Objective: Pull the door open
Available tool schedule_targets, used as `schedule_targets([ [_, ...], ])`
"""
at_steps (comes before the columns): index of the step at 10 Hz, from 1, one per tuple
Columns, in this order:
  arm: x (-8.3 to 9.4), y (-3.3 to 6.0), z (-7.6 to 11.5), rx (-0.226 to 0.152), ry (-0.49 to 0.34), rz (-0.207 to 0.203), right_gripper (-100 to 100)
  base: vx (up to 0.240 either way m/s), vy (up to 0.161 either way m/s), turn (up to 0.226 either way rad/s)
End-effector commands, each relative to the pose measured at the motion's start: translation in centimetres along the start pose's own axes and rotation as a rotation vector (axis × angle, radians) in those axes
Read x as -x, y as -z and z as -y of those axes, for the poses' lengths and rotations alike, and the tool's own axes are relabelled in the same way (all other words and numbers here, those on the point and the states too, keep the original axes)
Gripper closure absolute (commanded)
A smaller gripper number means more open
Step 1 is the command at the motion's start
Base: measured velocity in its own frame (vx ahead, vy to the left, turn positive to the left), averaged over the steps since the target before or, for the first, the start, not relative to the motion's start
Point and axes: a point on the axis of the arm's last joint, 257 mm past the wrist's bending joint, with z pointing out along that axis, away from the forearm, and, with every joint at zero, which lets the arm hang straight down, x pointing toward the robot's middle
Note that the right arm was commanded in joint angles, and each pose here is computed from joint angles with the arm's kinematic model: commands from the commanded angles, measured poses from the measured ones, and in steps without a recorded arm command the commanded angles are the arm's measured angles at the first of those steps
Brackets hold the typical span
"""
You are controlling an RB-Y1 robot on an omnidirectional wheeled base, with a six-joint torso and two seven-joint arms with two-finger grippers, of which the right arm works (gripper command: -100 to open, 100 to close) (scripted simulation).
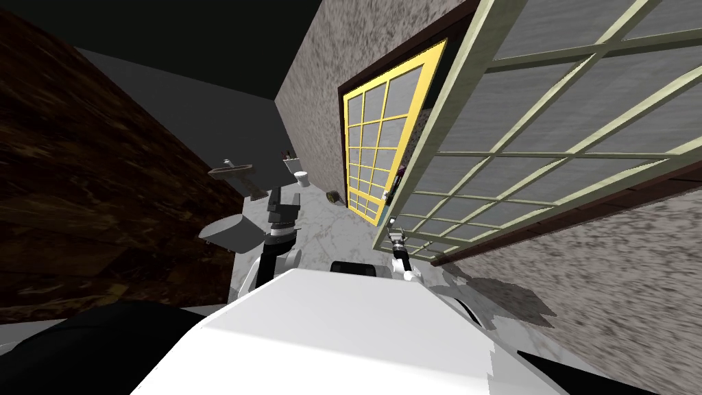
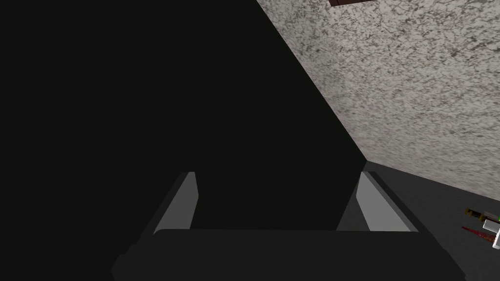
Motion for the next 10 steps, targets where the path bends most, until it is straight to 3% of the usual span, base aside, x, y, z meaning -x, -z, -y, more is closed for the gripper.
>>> schedule_targets([
  [1,-0.13,-0.16,0.10,0.008,-0.065,0.002,-100,-0.096,-0.036,0.098],
  [10,-0.58,-0.72,0.55,0.038,-0.358,0.005,-100,-0.081,-0.034,0.071],
])
